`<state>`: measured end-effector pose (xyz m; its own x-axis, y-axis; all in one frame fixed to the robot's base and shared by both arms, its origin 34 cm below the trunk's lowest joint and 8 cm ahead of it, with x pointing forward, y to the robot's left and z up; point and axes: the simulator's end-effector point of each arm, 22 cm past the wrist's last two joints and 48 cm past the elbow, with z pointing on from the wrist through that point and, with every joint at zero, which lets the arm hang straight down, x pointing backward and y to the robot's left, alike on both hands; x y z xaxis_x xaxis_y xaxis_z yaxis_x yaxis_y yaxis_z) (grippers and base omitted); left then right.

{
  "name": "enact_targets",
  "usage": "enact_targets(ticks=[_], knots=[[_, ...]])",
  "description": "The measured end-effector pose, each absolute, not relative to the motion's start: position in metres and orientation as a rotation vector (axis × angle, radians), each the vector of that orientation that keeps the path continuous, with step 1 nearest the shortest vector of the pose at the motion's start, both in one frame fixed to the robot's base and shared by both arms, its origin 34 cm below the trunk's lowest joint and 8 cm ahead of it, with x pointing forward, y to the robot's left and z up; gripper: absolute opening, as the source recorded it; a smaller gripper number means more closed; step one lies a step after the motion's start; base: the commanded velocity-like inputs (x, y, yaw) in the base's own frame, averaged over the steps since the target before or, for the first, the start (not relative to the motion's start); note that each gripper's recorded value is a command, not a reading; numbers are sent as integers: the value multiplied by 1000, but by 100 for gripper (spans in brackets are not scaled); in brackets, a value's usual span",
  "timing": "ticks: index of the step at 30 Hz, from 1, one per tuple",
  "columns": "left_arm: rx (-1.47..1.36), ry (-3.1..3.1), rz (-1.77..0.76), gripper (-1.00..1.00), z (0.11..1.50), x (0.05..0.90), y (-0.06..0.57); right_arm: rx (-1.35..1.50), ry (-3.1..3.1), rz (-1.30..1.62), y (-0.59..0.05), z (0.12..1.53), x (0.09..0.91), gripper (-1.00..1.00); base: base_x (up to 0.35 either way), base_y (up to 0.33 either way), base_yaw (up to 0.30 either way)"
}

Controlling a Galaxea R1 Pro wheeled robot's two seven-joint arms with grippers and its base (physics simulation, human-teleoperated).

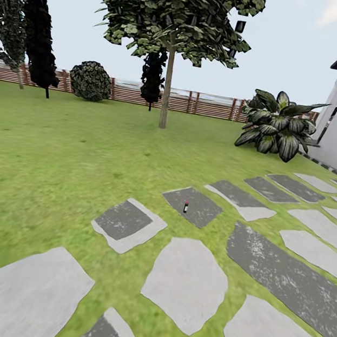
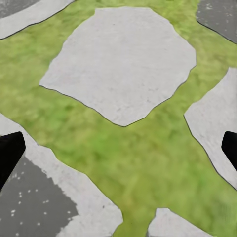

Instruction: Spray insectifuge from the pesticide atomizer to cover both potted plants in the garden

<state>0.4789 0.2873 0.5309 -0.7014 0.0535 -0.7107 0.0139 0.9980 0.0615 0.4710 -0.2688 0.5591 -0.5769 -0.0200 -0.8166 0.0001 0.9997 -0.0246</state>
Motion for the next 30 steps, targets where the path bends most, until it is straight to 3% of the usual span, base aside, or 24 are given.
enact_targets(ticks=[30], knots=[[47, 2348, 65, 100, 531, 479, 287, -15, 2184, -32, -272, 560, 472, 100, 339, 0, 0]])
